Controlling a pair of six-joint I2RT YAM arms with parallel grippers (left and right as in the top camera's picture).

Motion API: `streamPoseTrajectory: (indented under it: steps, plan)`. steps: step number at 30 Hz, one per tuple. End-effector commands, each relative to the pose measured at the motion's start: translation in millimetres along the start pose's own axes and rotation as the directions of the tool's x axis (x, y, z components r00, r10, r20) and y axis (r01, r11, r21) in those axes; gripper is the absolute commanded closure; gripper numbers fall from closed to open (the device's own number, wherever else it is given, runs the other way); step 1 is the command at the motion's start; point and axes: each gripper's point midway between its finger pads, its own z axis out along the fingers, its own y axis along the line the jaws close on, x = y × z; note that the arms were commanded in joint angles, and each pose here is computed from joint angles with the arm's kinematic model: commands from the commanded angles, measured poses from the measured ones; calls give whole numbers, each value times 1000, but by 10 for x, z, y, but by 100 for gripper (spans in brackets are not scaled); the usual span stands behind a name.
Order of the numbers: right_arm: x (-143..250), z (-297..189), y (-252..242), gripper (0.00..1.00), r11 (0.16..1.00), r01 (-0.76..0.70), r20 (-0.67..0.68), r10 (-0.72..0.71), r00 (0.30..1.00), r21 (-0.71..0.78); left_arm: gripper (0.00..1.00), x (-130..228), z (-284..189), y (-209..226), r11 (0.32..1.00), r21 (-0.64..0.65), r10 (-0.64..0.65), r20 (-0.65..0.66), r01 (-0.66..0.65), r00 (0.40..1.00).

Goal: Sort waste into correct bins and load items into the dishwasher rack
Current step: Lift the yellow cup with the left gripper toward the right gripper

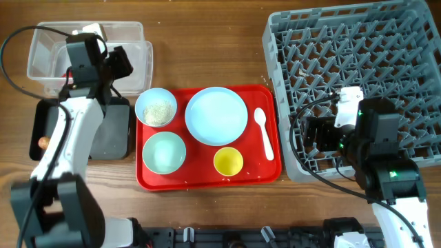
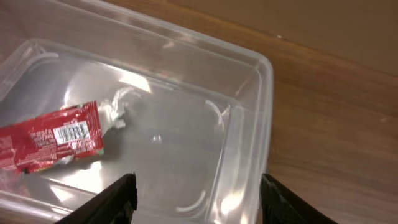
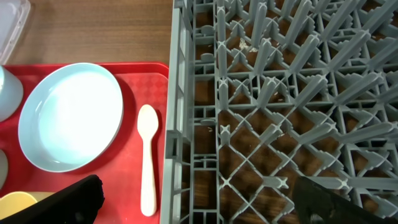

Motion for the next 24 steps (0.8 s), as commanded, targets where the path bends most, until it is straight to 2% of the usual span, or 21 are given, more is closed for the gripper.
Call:
streamPoseTrajectory:
  steps: [1, 4, 6, 10, 17, 20, 24]
  plan:
    - [-89, -43, 12, 0, 1000, -5, 24, 5, 1000, 2, 38, 173, -493, -273, 991, 133, 5, -97, 8, 995]
    - [-90, -43, 15, 1, 1000, -5, 24, 5, 1000, 0, 37, 699, -754, -458, 979, 199, 30, -309, 34, 951]
    - [-100, -44, 55, 0, 1000, -3, 27, 4, 1000, -23, 34, 975, -841, -499, 981, 192, 50, -413, 34, 910]
    - [-141, -55, 205, 0, 994, 4, 43, 1, 999, -109, 37, 1327, -1043, -792, 960, 278, 121, -529, 36, 840]
    - [-96, -53, 200, 0, 994, 0, 24, 3, 1000, -107, 39, 1898, -1388, -1488, 883, 457, 381, -566, -106, 731]
    - [-88, -53, 199, 0, 994, -1, 21, 4, 1000, -107, 41, 2156, -1421, -1606, 908, 397, 374, -618, -136, 692]
    - [-71, -52, 194, 0, 995, -3, 14, 4, 1000, -104, 44, 2574, -1456, -1786, 895, 407, 430, -675, -183, 599]
